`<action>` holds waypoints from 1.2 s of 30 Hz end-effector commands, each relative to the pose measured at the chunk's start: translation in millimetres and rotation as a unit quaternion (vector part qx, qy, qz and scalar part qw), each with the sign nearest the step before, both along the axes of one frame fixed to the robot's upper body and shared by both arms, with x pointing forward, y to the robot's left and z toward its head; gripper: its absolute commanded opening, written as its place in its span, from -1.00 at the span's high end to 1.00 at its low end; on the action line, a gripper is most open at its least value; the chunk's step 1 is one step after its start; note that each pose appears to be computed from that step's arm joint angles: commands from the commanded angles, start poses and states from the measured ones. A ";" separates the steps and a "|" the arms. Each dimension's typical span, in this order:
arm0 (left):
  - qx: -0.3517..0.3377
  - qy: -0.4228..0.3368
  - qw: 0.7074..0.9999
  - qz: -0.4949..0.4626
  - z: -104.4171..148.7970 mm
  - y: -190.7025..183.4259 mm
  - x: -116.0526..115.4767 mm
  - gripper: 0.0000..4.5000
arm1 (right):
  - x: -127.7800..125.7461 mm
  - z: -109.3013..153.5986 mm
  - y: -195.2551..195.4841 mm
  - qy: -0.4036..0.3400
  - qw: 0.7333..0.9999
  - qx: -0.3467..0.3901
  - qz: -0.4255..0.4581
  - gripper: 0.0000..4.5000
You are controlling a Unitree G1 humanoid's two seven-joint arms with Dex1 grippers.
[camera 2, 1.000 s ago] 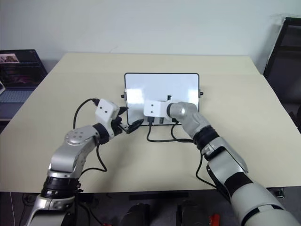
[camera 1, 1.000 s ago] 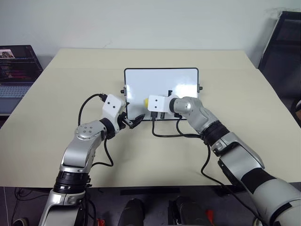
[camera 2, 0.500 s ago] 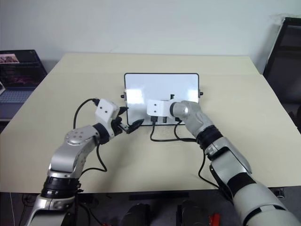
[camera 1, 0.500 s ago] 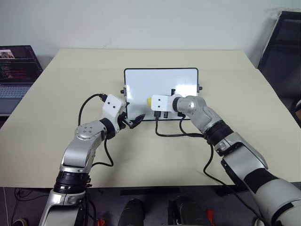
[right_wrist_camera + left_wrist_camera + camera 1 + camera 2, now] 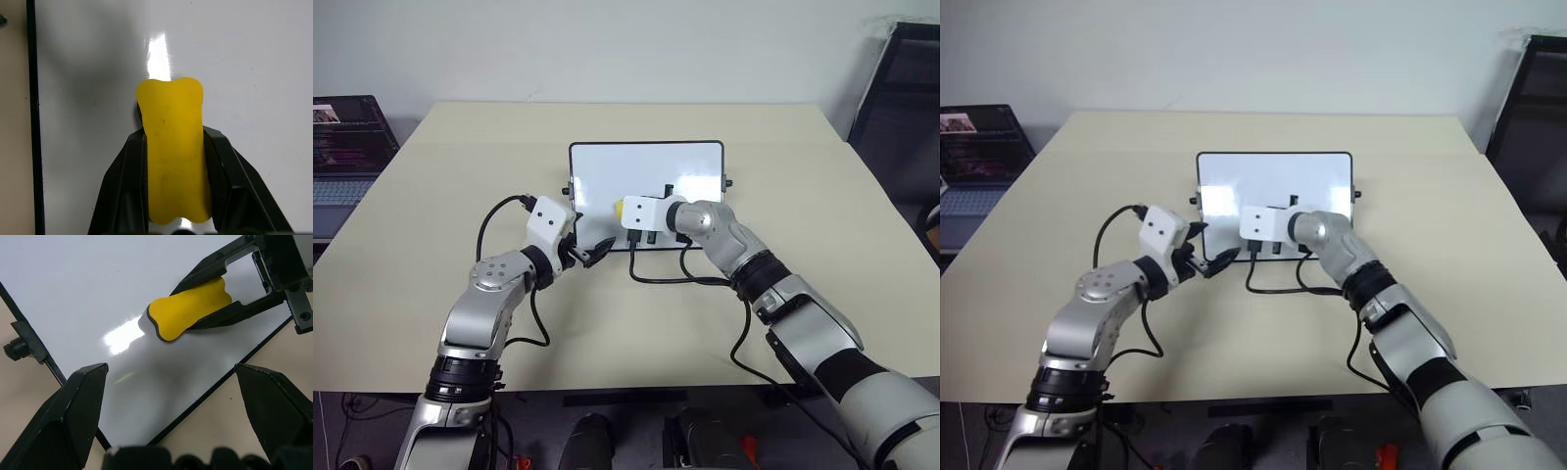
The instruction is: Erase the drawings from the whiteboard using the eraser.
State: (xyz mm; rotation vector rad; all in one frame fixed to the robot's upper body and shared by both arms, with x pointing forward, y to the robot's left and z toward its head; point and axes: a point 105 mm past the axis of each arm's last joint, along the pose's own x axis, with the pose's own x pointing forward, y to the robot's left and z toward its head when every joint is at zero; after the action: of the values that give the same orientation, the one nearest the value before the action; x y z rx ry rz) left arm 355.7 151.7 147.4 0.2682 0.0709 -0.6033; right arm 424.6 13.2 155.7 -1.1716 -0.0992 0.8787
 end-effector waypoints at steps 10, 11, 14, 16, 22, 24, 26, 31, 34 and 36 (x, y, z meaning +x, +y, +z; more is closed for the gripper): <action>-0.001 -0.022 1.000 -0.007 8.6 -2.3 -3.7 -1.00 | 10.7 12.4 -42.4 0.004 0.998 0.025 -0.059 0.50; -0.002 -0.021 1.000 -0.008 8.3 -2.6 -3.8 -1.00 | 10.1 11.6 -53.6 0.006 0.997 0.025 -0.069 0.50; -0.004 -0.020 1.000 -0.011 7.4 -4.8 -3.4 -1.00 | 3.6 6.0 -76.5 0.013 0.996 0.025 -0.089 0.50; -0.004 -0.019 1.000 -0.013 6.8 -6.3 -3.2 -1.00 | -2.3 2.8 -82.8 0.018 0.995 0.032 -0.096 0.50; -0.011 -0.014 1.000 -0.014 6.0 -6.7 -3.7 -1.00 | -28.8 19.2 -69.0 0.050 0.983 0.157 -0.081 0.50; -0.024 -0.013 1.000 -0.009 7.4 -5.2 -3.9 -1.00 | -37.8 27.3 -66.0 0.065 0.974 0.202 -0.074 0.50; -0.040 -0.013 0.999 -0.001 9.3 -2.5 -4.7 -1.00 | -46.9 35.9 -65.9 0.088 0.959 0.259 -0.072 0.50; -0.089 -0.024 0.995 0.036 15.5 11.1 -11.9 -1.00 | -74.2 46.7 -91.5 0.143 0.898 0.407 -0.088 0.50; -0.107 -0.039 0.992 0.059 21.5 16.5 -16.2 -1.00 | -87.5 39.7 -108.1 0.150 0.880 0.437 -0.107 0.50; -0.122 -0.048 0.988 0.078 26.5 21.0 -17.7 -1.00 | -95.6 32.2 -120.1 0.148 0.873 0.448 -0.125 0.50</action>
State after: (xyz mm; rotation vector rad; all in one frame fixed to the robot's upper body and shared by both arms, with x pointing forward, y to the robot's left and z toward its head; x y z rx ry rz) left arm 341.6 171.8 153.2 0.0598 0.0046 -0.4536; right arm 336.3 -100.6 170.4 -0.1699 -0.0124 0.6652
